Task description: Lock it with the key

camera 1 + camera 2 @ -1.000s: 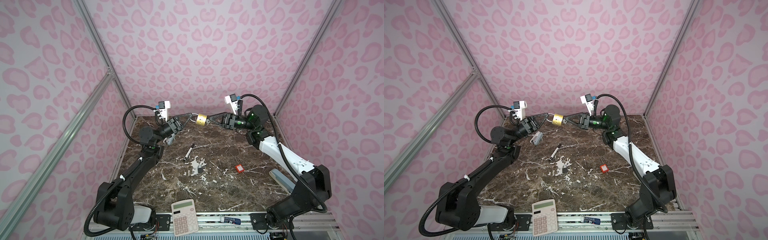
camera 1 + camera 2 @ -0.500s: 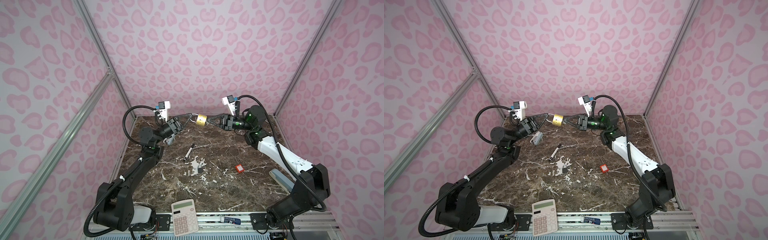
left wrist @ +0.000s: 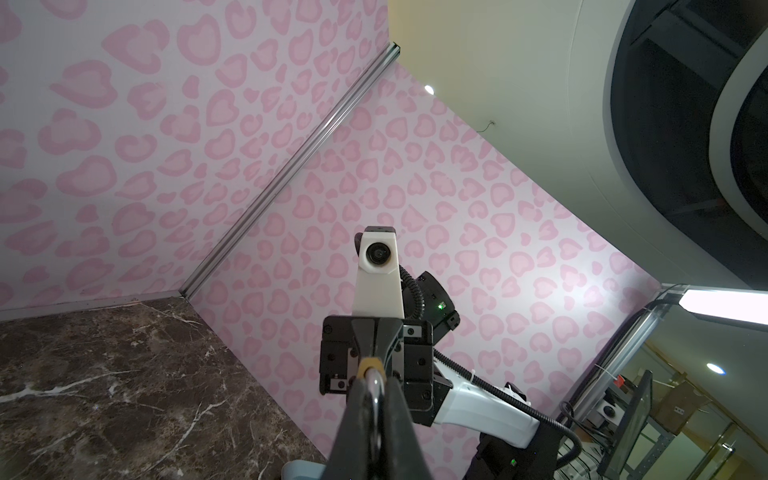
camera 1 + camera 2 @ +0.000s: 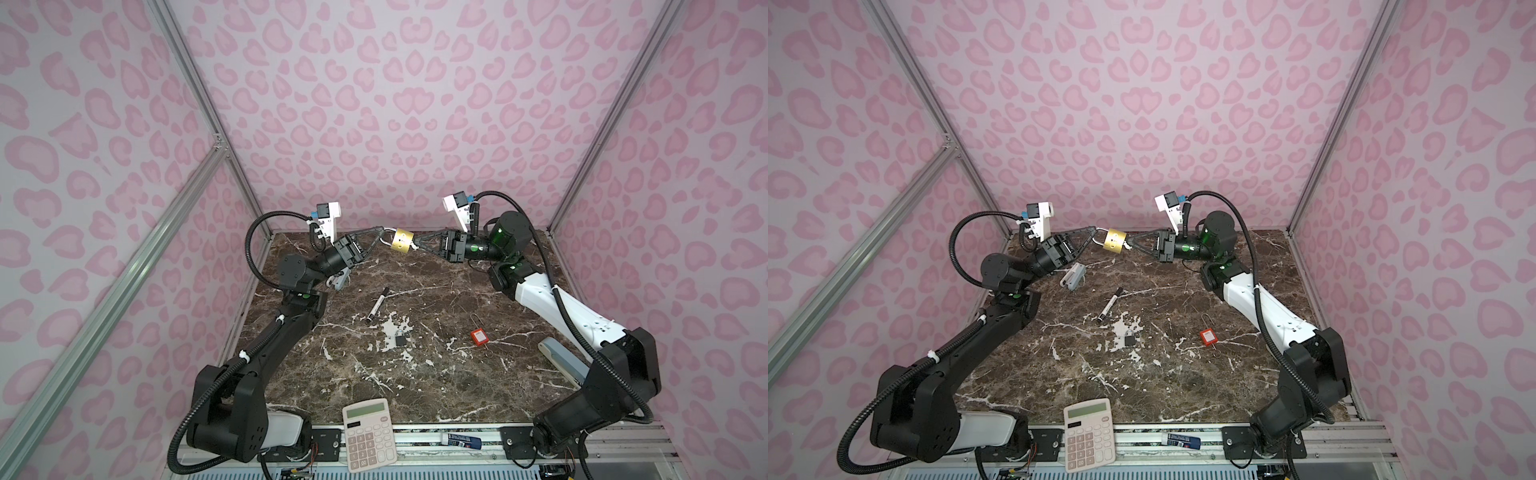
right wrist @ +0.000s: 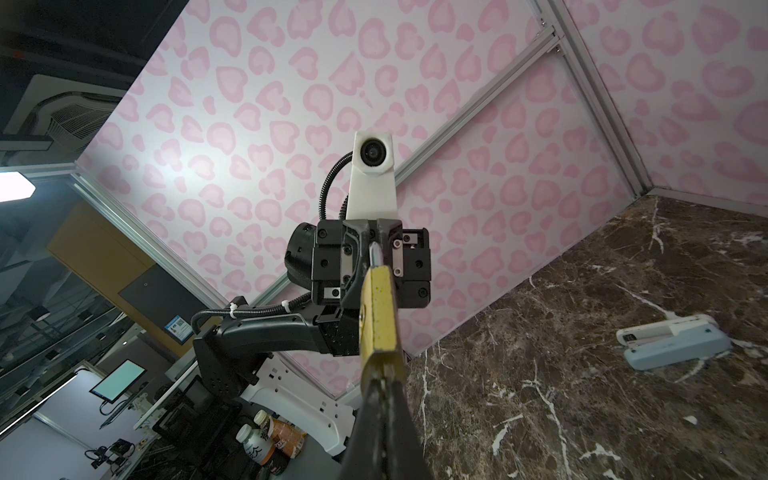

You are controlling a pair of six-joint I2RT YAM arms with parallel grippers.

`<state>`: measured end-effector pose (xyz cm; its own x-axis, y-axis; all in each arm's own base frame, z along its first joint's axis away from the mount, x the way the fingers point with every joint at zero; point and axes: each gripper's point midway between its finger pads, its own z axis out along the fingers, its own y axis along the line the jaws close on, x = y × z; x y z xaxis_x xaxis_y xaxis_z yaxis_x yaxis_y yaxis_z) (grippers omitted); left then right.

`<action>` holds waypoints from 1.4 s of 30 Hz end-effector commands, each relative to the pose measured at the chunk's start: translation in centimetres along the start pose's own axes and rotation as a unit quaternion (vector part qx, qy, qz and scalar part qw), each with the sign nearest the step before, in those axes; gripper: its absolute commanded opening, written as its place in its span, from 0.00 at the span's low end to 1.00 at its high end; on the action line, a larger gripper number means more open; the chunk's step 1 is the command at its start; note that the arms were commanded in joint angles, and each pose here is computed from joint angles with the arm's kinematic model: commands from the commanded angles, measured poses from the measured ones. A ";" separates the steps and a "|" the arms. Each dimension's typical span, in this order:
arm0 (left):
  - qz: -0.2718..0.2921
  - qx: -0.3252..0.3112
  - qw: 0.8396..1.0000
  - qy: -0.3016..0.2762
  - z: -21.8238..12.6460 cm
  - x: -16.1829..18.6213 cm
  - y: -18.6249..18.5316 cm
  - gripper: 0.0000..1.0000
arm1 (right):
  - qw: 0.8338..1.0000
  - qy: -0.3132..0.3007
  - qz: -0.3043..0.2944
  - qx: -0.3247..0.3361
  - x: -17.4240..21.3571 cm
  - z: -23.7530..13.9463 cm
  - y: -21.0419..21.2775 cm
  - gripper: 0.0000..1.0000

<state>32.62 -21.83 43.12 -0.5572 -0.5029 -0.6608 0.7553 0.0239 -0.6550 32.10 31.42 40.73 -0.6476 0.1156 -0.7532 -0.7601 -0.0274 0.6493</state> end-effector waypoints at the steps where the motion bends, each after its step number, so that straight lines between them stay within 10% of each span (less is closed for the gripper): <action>1: 0.026 0.021 0.999 -0.015 -0.1 -0.8 -1.6 0.04 | 1.000 -0.001 0.002 0.003 0.1 -0.5 0.0 0.00; 20: 0.020 0.000 1.000 -0.010 -0.3 -0.6 0.0 0.04 | 0.998 -0.015 0.010 0.063 1.1 -4.4 -1.9 0.00; 29: 0.017 -0.112 0.992 0.053 -1.8 3.9 6.3 0.04 | 0.979 -0.055 0.038 0.191 2.2 -8.9 -6.8 0.00; 35: 0.059 -0.255 0.946 0.190 -3.6 10.0 11.2 0.04 | 0.967 -0.067 0.060 0.240 3.4 -11.2 -8.6 0.00; 42: 0.043 -0.276 0.911 0.304 -4.1 15.3 13.7 0.04 | 0.955 -0.064 0.074 0.282 5.0 -12.5 -9.9 0.00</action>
<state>34.03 -25.46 25.13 -0.7054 -0.0388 -0.7078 0.5860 0.5299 -0.6131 35.57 20.31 30.21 -0.7074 0.2759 -0.6508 -0.5051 0.4467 0.7384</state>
